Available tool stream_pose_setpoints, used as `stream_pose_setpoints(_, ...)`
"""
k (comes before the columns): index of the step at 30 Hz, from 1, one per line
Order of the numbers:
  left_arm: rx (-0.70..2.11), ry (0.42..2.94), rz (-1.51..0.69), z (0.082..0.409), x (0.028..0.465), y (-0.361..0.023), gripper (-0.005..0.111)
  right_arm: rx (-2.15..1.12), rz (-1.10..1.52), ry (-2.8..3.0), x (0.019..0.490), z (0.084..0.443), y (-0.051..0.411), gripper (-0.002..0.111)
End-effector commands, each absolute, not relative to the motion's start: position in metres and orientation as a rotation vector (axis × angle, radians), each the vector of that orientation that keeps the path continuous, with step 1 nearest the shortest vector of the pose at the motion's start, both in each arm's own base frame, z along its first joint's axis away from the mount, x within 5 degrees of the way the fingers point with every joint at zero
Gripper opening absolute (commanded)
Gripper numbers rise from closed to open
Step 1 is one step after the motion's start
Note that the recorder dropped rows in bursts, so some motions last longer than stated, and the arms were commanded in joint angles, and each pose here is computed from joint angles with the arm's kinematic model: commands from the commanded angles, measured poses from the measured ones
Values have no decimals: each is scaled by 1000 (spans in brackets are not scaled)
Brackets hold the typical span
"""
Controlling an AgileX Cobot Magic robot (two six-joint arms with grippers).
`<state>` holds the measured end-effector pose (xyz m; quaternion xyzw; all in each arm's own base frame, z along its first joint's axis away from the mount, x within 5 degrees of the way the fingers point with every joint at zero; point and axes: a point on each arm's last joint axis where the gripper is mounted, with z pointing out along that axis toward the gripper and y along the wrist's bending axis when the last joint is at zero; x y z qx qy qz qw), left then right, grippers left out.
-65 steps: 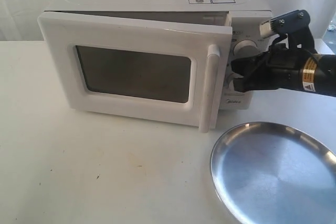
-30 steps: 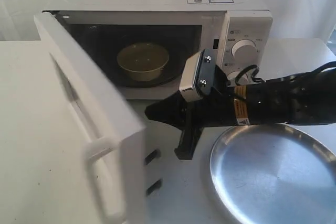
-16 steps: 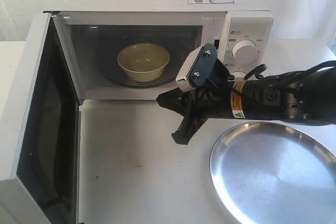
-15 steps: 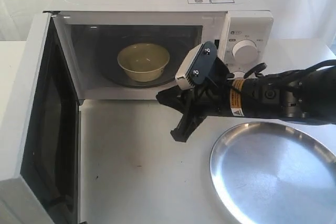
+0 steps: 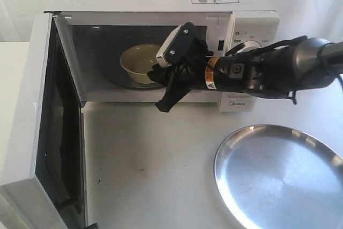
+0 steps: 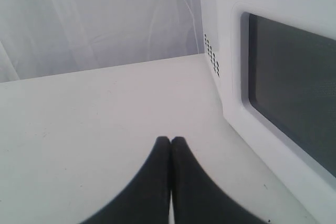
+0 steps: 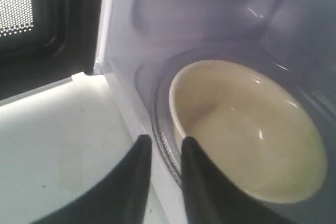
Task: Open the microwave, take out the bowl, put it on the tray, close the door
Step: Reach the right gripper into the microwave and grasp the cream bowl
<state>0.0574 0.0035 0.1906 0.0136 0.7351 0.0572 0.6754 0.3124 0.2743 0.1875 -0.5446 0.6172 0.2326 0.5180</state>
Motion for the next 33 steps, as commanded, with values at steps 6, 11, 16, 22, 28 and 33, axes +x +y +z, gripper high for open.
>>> stream_pose_setpoints(6, 22, 1649, 112, 192, 57, 3, 0, -1481, 327, 1418, 336, 164, 314, 55)
stream_pose_setpoints(11, 22, 1649, 112, 192, 57, 3, 0, -1469, 305, 1408, 348, 163, 322, 52)
stream_pose_setpoints(16, 22, 1649, 112, 192, 57, 3, 0, -1474, 257, 1399, 354, 165, 324, 39)
stream_pose_setpoints(22, 22, 1649, 112, 192, 57, 3, 0, -1446, 143, 1510, 366, 160, 320, 0)
stream_pose_setpoints(28, 22, 1649, 112, 192, 57, 3, 0, -1347, 321, 1512, 358, 174, 325, 0)
stream_pose_setpoints(33, 22, 1649, 112, 192, 57, 3, 0, -1304, 506, 1550, 326, 196, 316, 0)
